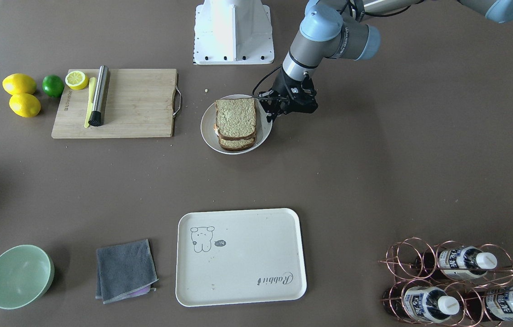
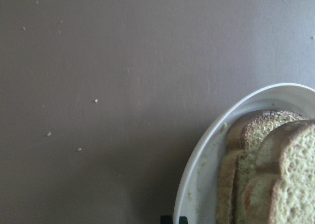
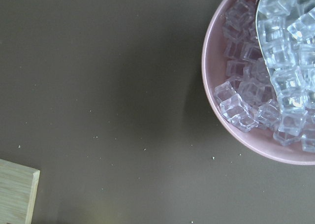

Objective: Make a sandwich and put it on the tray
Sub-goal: 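Slide the plate with the left gripper farther away onto the white tray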

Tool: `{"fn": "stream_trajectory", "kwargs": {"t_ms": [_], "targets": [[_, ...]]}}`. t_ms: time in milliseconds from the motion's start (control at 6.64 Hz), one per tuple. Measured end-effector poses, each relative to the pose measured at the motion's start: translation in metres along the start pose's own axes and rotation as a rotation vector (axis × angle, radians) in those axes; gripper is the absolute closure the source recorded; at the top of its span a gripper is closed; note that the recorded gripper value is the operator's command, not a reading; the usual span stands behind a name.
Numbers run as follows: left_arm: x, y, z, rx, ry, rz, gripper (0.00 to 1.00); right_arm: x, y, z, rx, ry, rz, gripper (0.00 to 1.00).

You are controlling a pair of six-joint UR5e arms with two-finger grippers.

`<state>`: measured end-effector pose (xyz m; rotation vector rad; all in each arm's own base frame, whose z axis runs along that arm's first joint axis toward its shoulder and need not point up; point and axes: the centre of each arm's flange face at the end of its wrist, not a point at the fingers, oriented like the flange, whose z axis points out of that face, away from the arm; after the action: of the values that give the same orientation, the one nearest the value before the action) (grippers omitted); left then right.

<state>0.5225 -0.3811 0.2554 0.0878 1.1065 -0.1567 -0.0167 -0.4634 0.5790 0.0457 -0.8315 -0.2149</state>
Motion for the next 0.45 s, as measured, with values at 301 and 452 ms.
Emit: {"fn": "stream_trajectory", "kwargs": {"t_ms": [301,452], "targets": [[0.021,-0.085,-0.003,0.004,0.021,-0.055,1.00,0.001,0.002,0.000,-0.002,0.000,0.002,0.00],[0.027,-0.131,0.008,0.011,0.034,-0.074,1.00,0.001,0.002,0.001,-0.004,0.002,0.004,0.00]]}}
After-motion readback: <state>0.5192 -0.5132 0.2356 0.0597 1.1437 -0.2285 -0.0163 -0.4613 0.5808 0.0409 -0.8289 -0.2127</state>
